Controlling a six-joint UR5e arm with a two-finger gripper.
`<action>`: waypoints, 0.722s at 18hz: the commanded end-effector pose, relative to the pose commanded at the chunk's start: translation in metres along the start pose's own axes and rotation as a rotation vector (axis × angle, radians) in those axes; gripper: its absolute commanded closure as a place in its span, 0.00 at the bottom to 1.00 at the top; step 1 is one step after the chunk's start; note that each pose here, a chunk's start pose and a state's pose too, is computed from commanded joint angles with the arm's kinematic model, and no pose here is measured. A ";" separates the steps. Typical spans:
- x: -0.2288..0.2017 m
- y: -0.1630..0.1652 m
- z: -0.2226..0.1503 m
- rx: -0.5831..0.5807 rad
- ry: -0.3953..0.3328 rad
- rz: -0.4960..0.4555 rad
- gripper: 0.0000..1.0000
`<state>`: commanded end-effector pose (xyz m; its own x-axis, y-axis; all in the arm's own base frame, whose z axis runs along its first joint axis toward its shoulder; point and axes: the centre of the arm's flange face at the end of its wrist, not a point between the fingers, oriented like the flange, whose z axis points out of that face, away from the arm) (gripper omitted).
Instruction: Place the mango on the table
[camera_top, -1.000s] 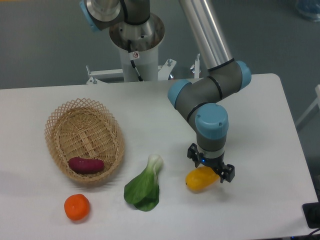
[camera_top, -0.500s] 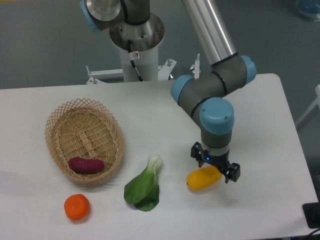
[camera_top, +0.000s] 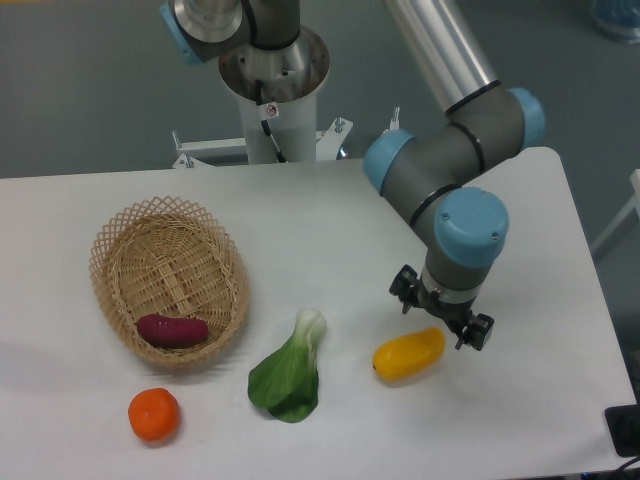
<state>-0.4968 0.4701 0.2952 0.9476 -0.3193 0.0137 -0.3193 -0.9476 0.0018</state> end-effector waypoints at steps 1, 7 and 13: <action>0.001 0.005 -0.002 0.005 0.006 0.020 0.00; 0.003 0.019 -0.016 0.006 -0.005 0.154 0.00; 0.002 0.020 -0.017 0.010 -0.013 0.154 0.00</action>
<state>-0.5013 0.4510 0.3127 0.8876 -0.4605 0.0005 -0.4605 -0.8876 -0.0092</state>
